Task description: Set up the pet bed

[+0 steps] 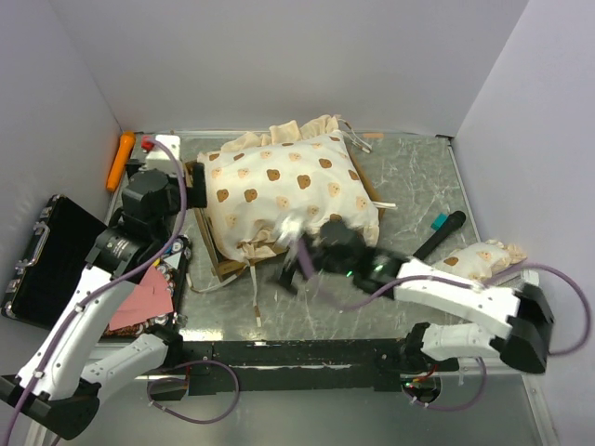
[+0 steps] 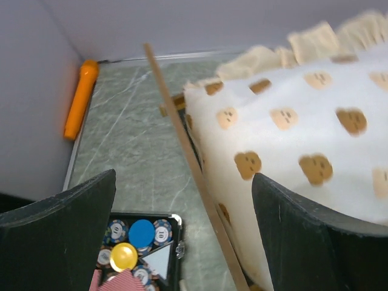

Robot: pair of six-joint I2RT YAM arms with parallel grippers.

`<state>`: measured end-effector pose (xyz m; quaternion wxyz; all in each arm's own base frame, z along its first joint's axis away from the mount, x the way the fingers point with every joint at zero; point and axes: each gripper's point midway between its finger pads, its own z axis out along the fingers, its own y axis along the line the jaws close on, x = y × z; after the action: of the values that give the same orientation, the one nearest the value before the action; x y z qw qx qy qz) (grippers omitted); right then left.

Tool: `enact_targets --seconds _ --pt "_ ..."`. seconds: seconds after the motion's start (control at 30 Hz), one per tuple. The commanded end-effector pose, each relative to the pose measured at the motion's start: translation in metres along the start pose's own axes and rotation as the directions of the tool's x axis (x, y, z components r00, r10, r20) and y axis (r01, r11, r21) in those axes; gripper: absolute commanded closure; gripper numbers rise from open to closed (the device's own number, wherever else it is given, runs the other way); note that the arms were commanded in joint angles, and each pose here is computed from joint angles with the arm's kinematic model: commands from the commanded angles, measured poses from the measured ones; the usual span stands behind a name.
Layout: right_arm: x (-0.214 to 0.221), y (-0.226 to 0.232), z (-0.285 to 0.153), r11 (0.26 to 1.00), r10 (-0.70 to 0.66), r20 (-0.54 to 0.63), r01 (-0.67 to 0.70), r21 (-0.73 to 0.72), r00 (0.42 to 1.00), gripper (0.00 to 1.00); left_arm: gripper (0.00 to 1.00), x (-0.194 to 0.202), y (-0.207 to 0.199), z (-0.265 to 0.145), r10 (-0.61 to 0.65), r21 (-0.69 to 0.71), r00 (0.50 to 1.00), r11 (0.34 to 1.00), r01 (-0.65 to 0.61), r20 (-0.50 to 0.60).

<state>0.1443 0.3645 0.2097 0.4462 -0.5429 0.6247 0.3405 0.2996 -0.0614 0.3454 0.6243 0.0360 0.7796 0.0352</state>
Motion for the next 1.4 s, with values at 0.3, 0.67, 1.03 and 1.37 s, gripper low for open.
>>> enact_targets --seconds 0.3,0.67,1.03,1.37 --pt "0.08 -0.288 -0.235 0.236 0.498 0.342 -0.505 0.83 0.796 0.08 0.04 0.029 0.02 0.048 -0.383 -0.204 0.923 0.906 0.37 -0.028" --pt "0.123 -0.338 -0.18 0.418 0.668 0.233 -0.615 0.668 0.707 0.23 0.31 0.057 -0.016 0.075 -0.24 -0.06 0.944 0.971 0.233 -0.225" --pt "0.175 -0.286 -0.167 0.373 0.759 0.197 -0.662 0.649 0.621 0.37 0.93 0.052 -0.031 0.11 -0.098 0.098 0.969 0.988 0.123 -0.226" --pt "0.185 -0.192 -0.148 0.429 0.78 0.092 -0.636 0.641 0.619 0.47 0.94 -0.014 0.002 0.174 0.064 0.049 0.998 0.997 -0.064 0.003"
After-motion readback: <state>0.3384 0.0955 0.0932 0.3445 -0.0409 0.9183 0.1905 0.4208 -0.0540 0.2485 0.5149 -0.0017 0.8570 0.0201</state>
